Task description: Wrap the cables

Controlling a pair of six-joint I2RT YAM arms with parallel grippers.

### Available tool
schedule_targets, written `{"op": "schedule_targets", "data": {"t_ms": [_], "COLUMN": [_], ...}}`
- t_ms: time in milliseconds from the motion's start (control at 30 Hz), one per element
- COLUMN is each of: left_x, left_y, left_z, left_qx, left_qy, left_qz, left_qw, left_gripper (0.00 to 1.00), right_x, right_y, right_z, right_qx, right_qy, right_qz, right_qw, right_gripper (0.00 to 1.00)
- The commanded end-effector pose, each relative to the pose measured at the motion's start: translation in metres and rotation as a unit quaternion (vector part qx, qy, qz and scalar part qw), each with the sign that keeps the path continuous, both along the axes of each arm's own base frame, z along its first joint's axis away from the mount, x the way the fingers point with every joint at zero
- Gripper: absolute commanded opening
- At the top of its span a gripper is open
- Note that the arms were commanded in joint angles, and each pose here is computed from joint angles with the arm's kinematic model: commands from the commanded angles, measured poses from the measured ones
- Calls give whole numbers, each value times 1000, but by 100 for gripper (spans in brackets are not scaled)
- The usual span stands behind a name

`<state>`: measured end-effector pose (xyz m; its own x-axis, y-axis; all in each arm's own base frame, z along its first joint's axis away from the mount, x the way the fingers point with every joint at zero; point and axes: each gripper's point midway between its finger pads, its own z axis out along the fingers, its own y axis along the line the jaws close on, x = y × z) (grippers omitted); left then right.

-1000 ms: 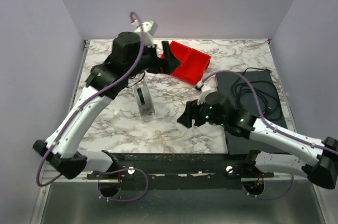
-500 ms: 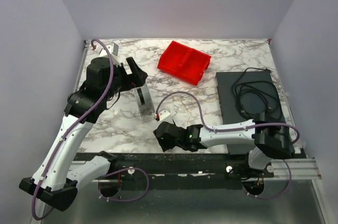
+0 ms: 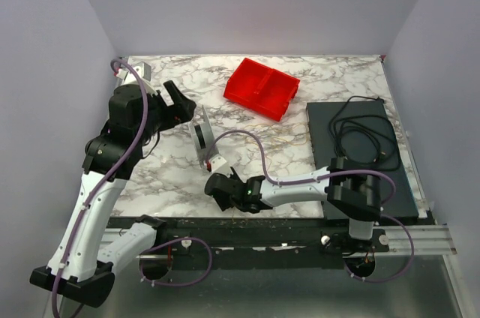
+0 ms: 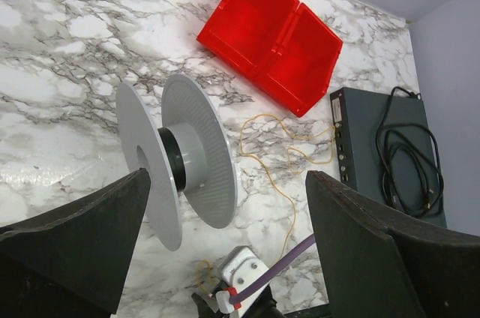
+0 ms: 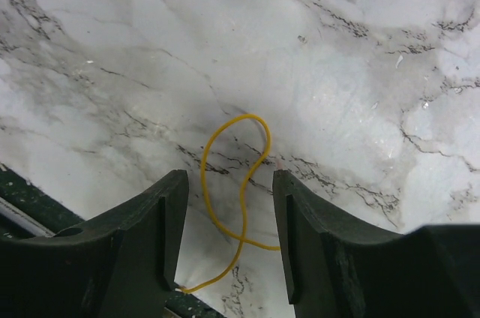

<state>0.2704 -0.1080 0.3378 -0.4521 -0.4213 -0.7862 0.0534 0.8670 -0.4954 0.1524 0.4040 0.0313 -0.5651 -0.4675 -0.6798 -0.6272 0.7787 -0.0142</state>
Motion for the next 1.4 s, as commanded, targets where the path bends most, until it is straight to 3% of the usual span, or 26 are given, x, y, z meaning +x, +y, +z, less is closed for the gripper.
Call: {"op": "schedule_targets", "data": {"t_ms": [0, 67, 200, 233, 533, 767, 933, 1367], "left_x": [-2, -3, -4, -5, -18, -31, -42, -39], "left_y": [-2, -5, -13, -16, -33, -38, -51, -52], "left_z": [-1, -4, -16, -21, -55, -55, -44, -57], "left_qx": [-7, -14, -23, -25, -58, -70, -86, -114], "left_qy": [0, 1, 7, 12, 28, 2, -29, -43], "left_qz": [-14, -23, -42, -49, -95, -123, -172, -154], "left_qw": [1000, 1000, 999, 998, 993, 990, 981, 981], "left_gripper": [86, 86, 87, 87, 81, 71, 65, 60], "right_x": [11, 14, 21, 22, 30, 55, 59, 38], "right_y": [-2, -3, -7, -8, -13, -12, -17, -6], "right_z": [1, 2, 23, 33, 129, 206, 242, 319], "right_qx": [-22, -24, -11, -5, 112, 254, 335, 511], "right_qy": [-32, -40, -59, -65, -49, 19, 65, 157], "right_qz": [-20, -26, -36, -36, -6, 53, 119, 252], "right_qw": [999, 999, 998, 997, 993, 966, 932, 807], "right_gripper": [53, 45, 6, 1, 1, 1, 1, 1]}}
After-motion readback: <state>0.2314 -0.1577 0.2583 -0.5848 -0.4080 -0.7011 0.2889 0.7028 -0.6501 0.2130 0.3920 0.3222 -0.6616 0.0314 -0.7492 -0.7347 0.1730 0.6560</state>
